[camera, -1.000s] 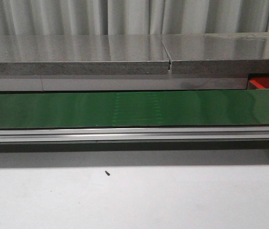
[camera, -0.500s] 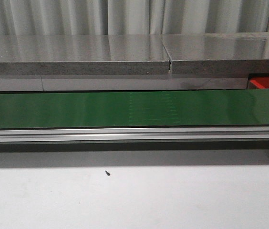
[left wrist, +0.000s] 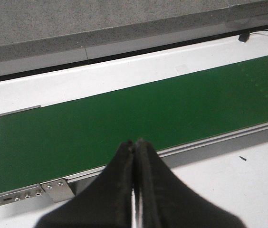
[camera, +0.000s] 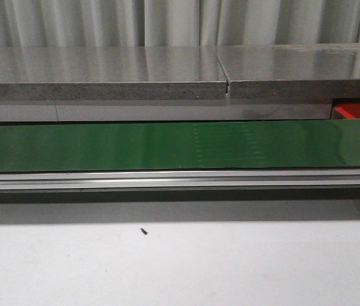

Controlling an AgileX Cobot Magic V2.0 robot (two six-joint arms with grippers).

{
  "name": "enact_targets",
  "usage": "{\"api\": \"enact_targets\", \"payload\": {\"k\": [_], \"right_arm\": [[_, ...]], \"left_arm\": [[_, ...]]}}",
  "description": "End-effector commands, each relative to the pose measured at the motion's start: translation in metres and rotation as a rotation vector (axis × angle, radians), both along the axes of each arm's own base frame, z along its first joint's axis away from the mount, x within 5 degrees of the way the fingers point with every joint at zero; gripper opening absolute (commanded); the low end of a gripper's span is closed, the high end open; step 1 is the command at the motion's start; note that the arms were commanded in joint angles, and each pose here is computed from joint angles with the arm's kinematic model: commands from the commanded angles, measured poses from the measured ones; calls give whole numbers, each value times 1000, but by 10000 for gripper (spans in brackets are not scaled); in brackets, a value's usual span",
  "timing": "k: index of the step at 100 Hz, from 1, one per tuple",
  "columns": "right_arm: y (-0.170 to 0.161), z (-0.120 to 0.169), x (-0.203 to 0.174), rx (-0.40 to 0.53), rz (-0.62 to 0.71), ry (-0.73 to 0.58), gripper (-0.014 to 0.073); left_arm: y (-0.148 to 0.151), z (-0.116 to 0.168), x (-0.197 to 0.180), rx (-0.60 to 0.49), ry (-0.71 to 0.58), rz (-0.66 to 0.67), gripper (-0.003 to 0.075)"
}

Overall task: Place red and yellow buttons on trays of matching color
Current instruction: 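Carry the red button into the red tray and open the right gripper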

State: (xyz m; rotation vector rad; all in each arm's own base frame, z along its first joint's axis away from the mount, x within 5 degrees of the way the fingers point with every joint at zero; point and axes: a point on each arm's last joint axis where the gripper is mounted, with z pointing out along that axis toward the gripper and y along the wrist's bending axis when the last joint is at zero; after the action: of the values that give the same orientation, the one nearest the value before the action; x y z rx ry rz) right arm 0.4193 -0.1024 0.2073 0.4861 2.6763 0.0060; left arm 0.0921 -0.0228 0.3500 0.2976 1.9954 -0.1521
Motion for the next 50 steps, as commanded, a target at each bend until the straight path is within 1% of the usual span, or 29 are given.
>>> {"api": "enact_targets", "payload": {"k": [1,16,28,42,50], "right_arm": [[-2,29,1,-25,-6,-101,125],[-3,30,1,-25,-6,-107,272],[-3,30,2,-27,-7,-113,363],[-3,30,2,-32,-5,-113,425],[-3,30,2,-35,-4,-115,435]], "left_arm": [[-1,14,1,-26,-91,2,-19],[-1,14,1,-26,-91,2,-19],[-1,14,1,-26,-91,2,-19],[-1,14,1,-26,-91,2,-19],[-1,14,1,-26,-91,2,-19]]}}
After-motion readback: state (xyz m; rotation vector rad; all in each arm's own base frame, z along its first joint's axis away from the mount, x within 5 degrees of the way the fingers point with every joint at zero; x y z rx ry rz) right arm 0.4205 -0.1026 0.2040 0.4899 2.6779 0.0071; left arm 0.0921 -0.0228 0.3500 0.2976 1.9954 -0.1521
